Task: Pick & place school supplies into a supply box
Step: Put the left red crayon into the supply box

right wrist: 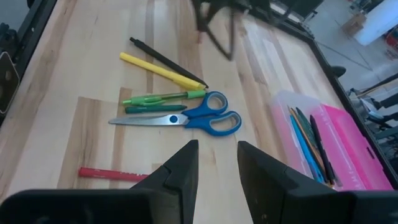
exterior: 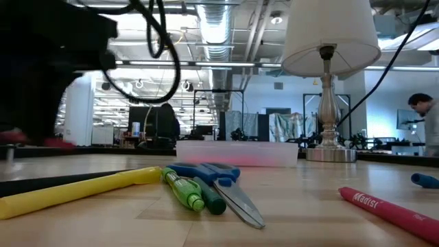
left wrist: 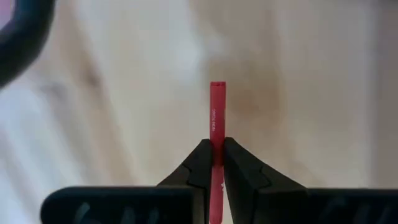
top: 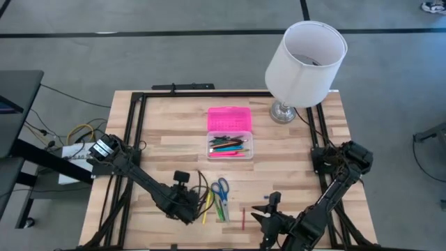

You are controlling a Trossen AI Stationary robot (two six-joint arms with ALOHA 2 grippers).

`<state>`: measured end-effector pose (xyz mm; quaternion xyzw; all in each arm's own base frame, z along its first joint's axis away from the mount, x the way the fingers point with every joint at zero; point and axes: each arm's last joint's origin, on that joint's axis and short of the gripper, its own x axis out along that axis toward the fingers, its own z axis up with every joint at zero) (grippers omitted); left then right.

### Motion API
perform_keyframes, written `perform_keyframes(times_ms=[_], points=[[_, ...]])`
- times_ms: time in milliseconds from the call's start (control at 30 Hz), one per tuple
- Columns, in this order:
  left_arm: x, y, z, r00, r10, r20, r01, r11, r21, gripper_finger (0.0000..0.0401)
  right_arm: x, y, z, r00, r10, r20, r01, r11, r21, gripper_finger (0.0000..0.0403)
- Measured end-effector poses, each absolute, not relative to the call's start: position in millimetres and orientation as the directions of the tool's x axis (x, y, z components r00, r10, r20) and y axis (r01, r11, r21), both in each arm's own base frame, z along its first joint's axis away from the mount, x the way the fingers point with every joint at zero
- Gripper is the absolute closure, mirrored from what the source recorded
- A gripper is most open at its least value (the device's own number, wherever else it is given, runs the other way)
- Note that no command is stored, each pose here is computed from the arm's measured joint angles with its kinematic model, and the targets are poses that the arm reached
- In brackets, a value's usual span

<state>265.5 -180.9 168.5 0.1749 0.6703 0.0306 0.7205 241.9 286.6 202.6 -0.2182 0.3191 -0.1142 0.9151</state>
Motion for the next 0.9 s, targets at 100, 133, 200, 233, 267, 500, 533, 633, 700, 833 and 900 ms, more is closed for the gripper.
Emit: perform_keyframes(times_ms=[100,133,200,233,267,500,533,633,700,833,900], points=[[274.7,-168.8,177.5,0.148,0.388,-0.91,0.208,0.887,0.412,0.0383,244.6,284.4,202.5,0.765,-0.353,-0.539,0.074,0.88,-0.47,0.0296],[278.3,-162.9,179.4,0.163,0.427,-0.89,0.213,0.865,0.454,0.0383,245.4,283.8,202.6,0.764,-0.354,-0.539,0.077,0.88,-0.469,0.0296],[287.9,-148.8,182.6,0.182,0.484,-0.856,0.217,0.829,0.515,0.0383,247.5,282.0,202.6,0.761,-0.36,-0.539,0.083,0.879,-0.469,0.0296],[293.7,-140.9,184.8,0.191,0.508,-0.84,0.215,0.813,0.54,0.0383,248.2,281.3,202.6,0.76,-0.362,-0.539,0.085,0.879,-0.469,0.0296],[299.8,-132.0,187.0,0.202,0.534,-0.821,0.201,0.798,0.568,0.0383,248.9,280.7,202.6,0.76,-0.363,-0.54,0.087,0.879,-0.469,0.0296],[336.8,-60.5,192.0,0.206,0.606,-0.769,0.061,0.776,0.628,0.0383,250.3,279.9,201.3,0.746,-0.348,-0.568,0.075,0.891,-0.448,0.0296],[340.7,-51.5,192.0,0.207,0.6,-0.773,0.046,0.783,0.62,0.0383,250.4,280.1,200.5,0.747,-0.343,-0.569,0.074,0.894,-0.442,0.0296],[352.3,-28.6,192.4,0.238,0.559,-0.794,0.003,0.817,0.576,0.0383,249.3,278.9,196.5,0.74,-0.343,-0.578,0.066,0.893,-0.445,0.0296],[359.4,-17.9,193.6,0.277,0.535,-0.798,-0.02,0.834,0.551,0.0383,248.8,278.3,194.8,0.738,-0.344,-0.581,0.064,0.892,-0.447,0.0296],[371.0,-5.6,196.6,0.365,0.473,-0.802,-0.04,0.869,0.494,0.0383,248.5,278.0,194.4,0.735,-0.344,-0.584,0.078,0.899,-0.431,0.0296],[376.8,-1.3,198.6,0.42,0.424,-0.802,-0.047,0.893,0.448,0.0383,248.4,278.1,194.3,0.732,-0.34,-0.59,0.073,0.901,-0.428,0.0296]])
